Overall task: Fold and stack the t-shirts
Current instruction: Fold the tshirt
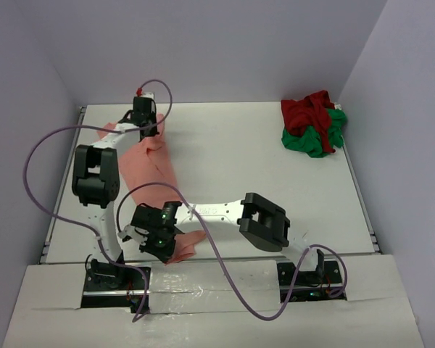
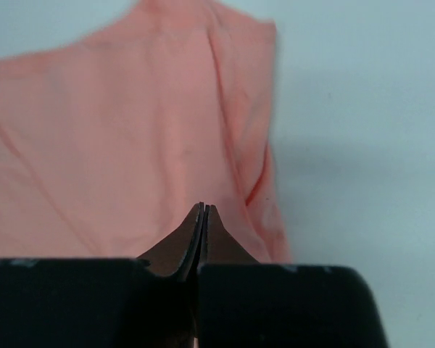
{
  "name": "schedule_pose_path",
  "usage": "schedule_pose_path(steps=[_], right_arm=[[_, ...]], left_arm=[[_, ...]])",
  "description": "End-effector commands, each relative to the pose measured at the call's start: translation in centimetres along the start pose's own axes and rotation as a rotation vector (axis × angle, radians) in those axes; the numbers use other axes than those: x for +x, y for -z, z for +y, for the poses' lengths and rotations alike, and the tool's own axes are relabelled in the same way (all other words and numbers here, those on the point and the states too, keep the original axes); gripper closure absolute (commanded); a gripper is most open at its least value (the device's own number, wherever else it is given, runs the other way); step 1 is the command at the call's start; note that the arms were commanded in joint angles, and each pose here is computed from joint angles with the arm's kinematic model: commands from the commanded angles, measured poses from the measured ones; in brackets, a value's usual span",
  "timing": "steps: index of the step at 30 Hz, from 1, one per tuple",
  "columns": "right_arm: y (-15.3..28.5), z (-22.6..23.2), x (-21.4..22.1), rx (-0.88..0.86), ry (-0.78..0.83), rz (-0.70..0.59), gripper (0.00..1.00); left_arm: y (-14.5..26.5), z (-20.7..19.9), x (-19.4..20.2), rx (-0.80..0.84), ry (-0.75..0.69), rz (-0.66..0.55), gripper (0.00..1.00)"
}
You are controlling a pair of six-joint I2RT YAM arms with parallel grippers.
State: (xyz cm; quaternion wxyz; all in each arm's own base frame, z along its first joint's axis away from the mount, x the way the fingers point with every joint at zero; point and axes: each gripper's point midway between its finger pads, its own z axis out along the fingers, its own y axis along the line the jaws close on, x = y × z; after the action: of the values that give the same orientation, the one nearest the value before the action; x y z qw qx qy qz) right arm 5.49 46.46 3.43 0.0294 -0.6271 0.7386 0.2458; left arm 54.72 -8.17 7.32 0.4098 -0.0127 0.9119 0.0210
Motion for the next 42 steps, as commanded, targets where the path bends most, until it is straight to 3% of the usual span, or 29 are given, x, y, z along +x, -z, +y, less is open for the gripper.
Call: schedule_pose_path(steps=[1,3,5,6,7,9,16,20,28,33,35,36,38,42], right_arm=[[2.9,-1.7,-3.0,0.071,0.009,-0.120,1.00],[3.4,-2.4,-2.9,0.086,0.002,-0.133,1.00],[4.1,-2.9,-3.2,0.098,0.010,-0.146,0.86],[4.7,-3.9,-3.3,0.127,0.004,-0.156,0.66],[5.1,-4.5,-3.4,0.147,-0.003,-0.169,0.54],[7.0,-5.4,-4.2,0.172,-0.012,-0.233,0.43],[17.6,-12.4,-6.1,0.324,-0.172,-0.507,0.48],[24.2,-17.0,-4.5,0.431,-0.263,-0.633,0.47],[29.6,-17.5,-1.7,0.475,-0.278,-0.682,0.44],[31.8,-16.9,-0.4,0.476,-0.284,-0.718,0.44],[32.6,-16.8,0.1,0.489,-0.292,-0.729,0.44],[33.6,-16.3,0.1,0.497,-0.281,-0.749,0.44],[34.8,-16.2,0.5,0.513,-0.282,-0.769,0.44],[36.9,-15.3,1.1,0.542,-0.278,-0.808,0.44]], left_arm=[[5.7,3.5,-9.2,-0.047,0.136,-0.261,1.00],[7.1,5.7,-10.1,-0.075,0.178,-0.288,1.00],[8.2,8.0,-10.3,-0.118,0.216,-0.323,1.00],[8.3,8.5,-10.3,-0.128,0.230,-0.338,1.00],[8.2,9.1,-9.8,-0.138,0.240,-0.350,1.00],[7.8,9.7,-9.2,-0.153,0.250,-0.343,1.00],[3.0,9.0,-5.3,-0.126,0.275,-0.206,1.00],[0.5,8.3,-3.4,-0.086,0.301,-0.121,1.00],[-3.2,7.4,-0.6,-0.064,0.308,-0.031,1.00],[-4.4,6.6,-1.6,-0.024,0.309,0.002,1.00],[-5.6,6.0,-0.1,-0.005,0.300,0.066,1.00],[-5.7,5.8,-1.5,0.011,0.294,0.052,1.00],[-6.9,5.0,0.2,0.042,0.287,0.117,1.00],[-7.6,3.5,-0.3,0.060,0.258,0.121,1.00]])
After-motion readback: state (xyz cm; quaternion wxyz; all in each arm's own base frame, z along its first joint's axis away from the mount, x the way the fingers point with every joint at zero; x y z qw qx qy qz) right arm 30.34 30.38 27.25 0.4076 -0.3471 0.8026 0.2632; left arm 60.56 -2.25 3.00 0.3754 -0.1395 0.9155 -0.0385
